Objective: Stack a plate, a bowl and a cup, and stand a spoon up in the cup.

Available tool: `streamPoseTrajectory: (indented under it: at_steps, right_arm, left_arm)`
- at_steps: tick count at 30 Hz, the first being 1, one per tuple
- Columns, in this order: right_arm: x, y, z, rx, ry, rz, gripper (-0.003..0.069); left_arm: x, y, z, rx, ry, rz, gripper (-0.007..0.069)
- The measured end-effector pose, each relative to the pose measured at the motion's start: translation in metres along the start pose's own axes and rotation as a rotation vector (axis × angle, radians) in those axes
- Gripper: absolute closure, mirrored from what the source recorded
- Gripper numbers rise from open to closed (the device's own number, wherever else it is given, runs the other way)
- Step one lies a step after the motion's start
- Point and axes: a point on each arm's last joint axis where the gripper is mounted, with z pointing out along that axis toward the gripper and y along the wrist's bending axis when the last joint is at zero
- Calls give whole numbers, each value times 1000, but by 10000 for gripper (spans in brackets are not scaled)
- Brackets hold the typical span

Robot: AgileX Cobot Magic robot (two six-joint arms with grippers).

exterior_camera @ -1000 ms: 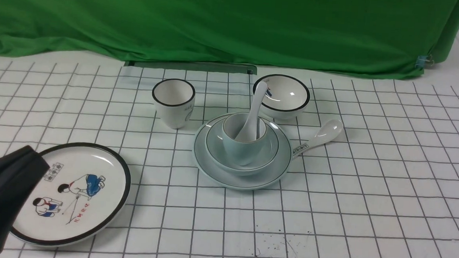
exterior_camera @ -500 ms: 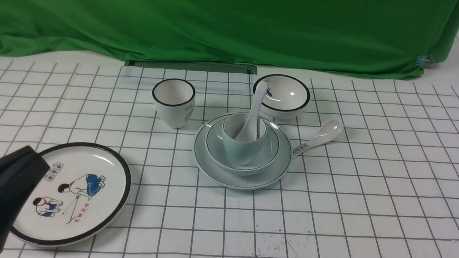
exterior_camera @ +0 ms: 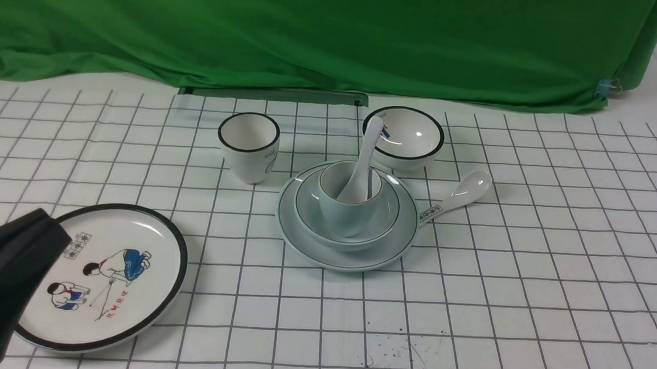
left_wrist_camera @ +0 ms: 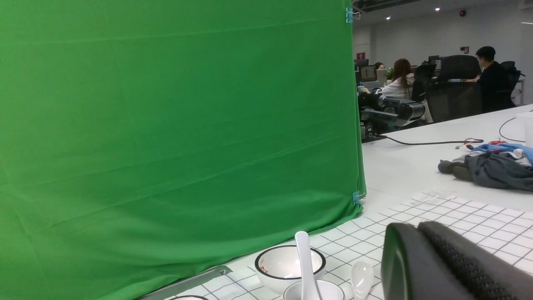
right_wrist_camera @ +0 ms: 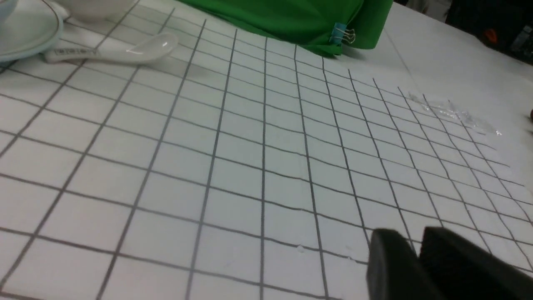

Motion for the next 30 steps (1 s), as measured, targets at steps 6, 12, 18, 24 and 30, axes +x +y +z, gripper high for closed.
streamPoseTrajectory:
  at_steps: [6, 12, 18, 24, 30]
  right_arm:
    - [-1, 0, 0, 3, -8, 6, 499]
    - [-4, -1, 0, 12, -41, 73, 480]
    - [-4, -1, 0, 13, -41, 124, 463]
    - [-2, -2, 0, 16, -21, 167, 461]
    - [-2, -2, 0, 17, -21, 178, 451]
  left_arm:
    - [0, 0, 0, 0, 0, 0, 662]
    - [0, 0, 0, 0, 0, 5, 662]
    - [0, 0, 0, 0, 0, 5, 657]
    - [0, 0, 0, 0, 0, 5, 657]
    - [0, 0, 0, 0, 0, 7, 657]
